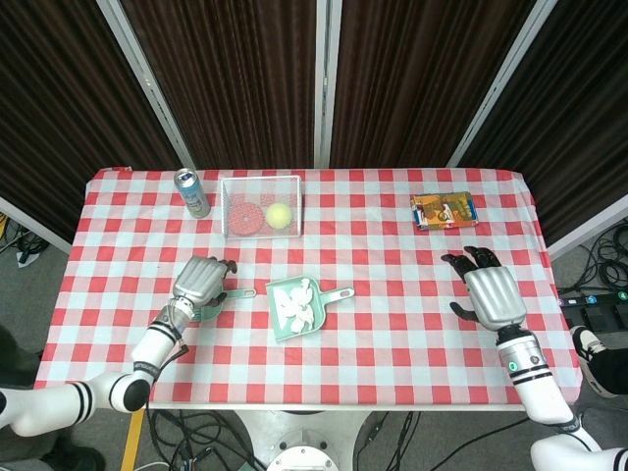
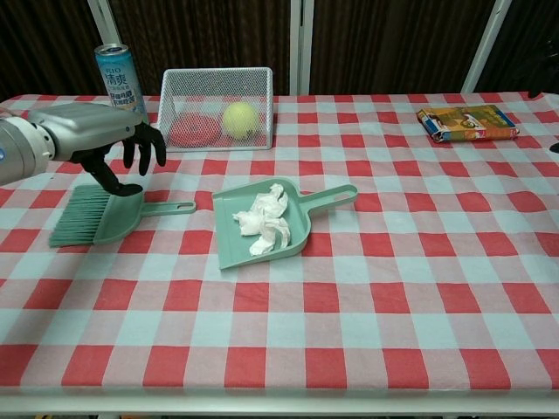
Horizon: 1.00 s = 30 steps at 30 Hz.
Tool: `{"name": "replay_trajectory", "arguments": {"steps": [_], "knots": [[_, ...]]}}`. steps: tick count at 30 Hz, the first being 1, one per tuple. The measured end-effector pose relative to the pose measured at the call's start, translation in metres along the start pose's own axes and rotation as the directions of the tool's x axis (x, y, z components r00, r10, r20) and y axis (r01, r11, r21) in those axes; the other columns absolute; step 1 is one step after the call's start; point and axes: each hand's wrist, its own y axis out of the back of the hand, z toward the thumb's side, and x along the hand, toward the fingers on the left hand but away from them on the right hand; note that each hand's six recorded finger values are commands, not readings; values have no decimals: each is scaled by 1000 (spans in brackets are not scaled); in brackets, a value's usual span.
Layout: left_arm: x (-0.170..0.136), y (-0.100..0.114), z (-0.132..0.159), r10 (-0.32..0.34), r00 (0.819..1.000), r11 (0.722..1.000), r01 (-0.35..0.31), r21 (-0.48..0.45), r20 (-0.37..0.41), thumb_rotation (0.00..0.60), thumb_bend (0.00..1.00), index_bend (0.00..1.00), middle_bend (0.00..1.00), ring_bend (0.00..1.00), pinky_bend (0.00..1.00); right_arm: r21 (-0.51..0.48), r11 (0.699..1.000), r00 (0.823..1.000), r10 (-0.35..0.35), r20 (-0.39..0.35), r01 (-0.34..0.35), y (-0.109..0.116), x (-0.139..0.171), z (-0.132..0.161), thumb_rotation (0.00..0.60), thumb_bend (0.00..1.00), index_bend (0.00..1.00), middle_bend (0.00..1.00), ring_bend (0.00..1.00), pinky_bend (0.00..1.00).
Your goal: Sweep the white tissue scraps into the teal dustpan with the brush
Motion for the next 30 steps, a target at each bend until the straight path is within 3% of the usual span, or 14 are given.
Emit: {"name": "replay_trajectory", "arguments": {"steps": [6,11,17,23,30], "knots": [[-12,23,-10,89,996,987,-92,-135,-31,600,166,243,358,332,606,-5,1000,999,-17,45,17,5,16,-21,600,130,206,293,118,143],[-46,44,-49,196,974,942,-219,-255,-112,600,166,244,356,297,493,-29,999,997,-40,73,42,14,34,-41,600,208,165,255,68,121],[-114,47,-107,308,927,921,-347,-177,-214,600,167,243,263,173,221,-47,994,990,-92,111,98,25,68,-71,600,213,86,187,0,30],[-189,25,-153,325,891,922,-373,-101,-318,600,168,243,260,171,213,-41,989,979,-137,150,144,28,110,-95,600,219,61,166,0,11],[-249,5,-164,315,850,923,-378,-73,-421,600,167,243,260,170,214,-72,982,971,-162,178,177,26,143,-106,600,223,61,164,0,0]]}}
